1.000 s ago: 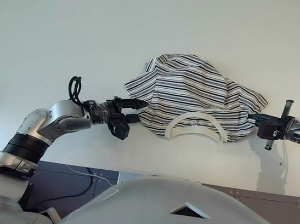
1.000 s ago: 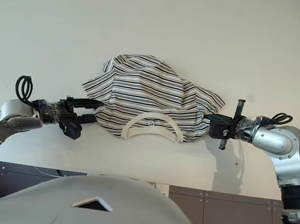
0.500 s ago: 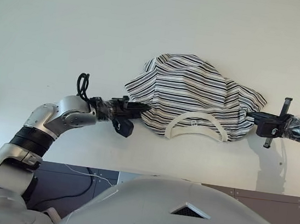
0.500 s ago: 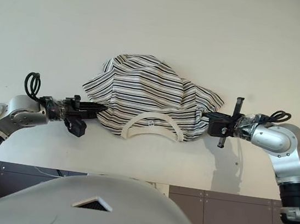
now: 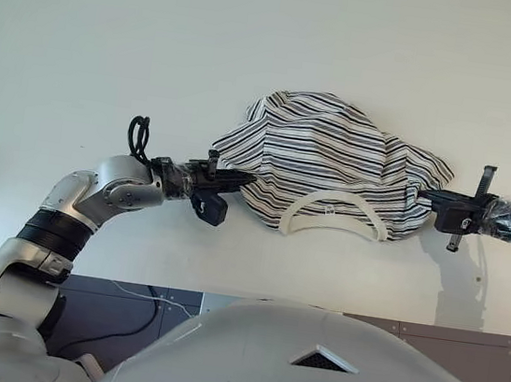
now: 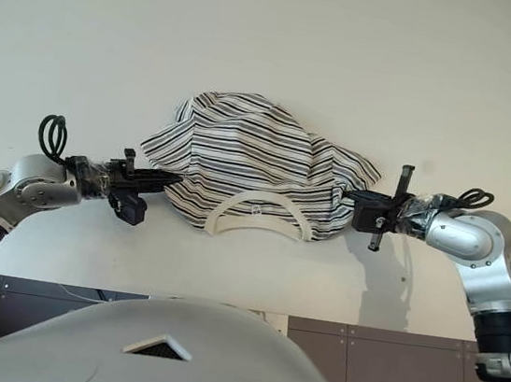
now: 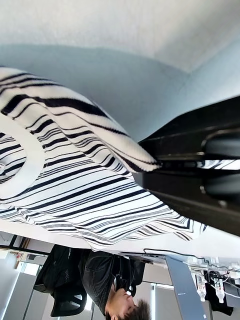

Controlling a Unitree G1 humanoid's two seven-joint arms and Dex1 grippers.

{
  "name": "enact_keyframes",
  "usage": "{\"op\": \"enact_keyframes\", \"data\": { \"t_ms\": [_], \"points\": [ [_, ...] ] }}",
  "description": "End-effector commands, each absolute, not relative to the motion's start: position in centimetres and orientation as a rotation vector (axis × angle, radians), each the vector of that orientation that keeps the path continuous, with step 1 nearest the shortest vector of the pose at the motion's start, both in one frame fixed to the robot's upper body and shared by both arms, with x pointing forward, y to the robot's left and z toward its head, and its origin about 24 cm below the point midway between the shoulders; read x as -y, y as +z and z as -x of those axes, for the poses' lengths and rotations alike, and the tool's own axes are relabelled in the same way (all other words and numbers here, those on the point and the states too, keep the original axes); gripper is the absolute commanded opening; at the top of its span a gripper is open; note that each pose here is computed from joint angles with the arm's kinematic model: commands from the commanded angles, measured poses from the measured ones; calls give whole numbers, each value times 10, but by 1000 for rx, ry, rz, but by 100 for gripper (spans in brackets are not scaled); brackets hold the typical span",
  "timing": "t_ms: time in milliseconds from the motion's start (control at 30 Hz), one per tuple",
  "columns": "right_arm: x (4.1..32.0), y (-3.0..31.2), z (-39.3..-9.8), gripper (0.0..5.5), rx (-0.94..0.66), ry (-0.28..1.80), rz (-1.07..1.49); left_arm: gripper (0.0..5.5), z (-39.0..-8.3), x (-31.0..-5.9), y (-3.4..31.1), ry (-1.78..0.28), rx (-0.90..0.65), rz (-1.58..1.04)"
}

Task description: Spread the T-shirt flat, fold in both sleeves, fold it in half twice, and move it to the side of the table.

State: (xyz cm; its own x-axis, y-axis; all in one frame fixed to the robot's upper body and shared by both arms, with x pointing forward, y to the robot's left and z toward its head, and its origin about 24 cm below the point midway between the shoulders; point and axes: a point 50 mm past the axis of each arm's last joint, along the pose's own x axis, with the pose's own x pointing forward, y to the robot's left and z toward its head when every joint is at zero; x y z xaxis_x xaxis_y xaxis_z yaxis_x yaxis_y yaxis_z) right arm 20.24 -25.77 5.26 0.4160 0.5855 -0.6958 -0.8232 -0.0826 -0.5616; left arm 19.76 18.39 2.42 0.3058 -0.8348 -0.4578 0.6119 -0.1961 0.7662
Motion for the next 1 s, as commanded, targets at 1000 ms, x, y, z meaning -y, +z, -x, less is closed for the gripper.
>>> {"op": "enact_keyframes", "data": {
  "t_ms": [1000],
  "points": [
    [208,214,-393,10,95,516,484,11,-403,-156,210,-365,358,-624]
  ]
}}
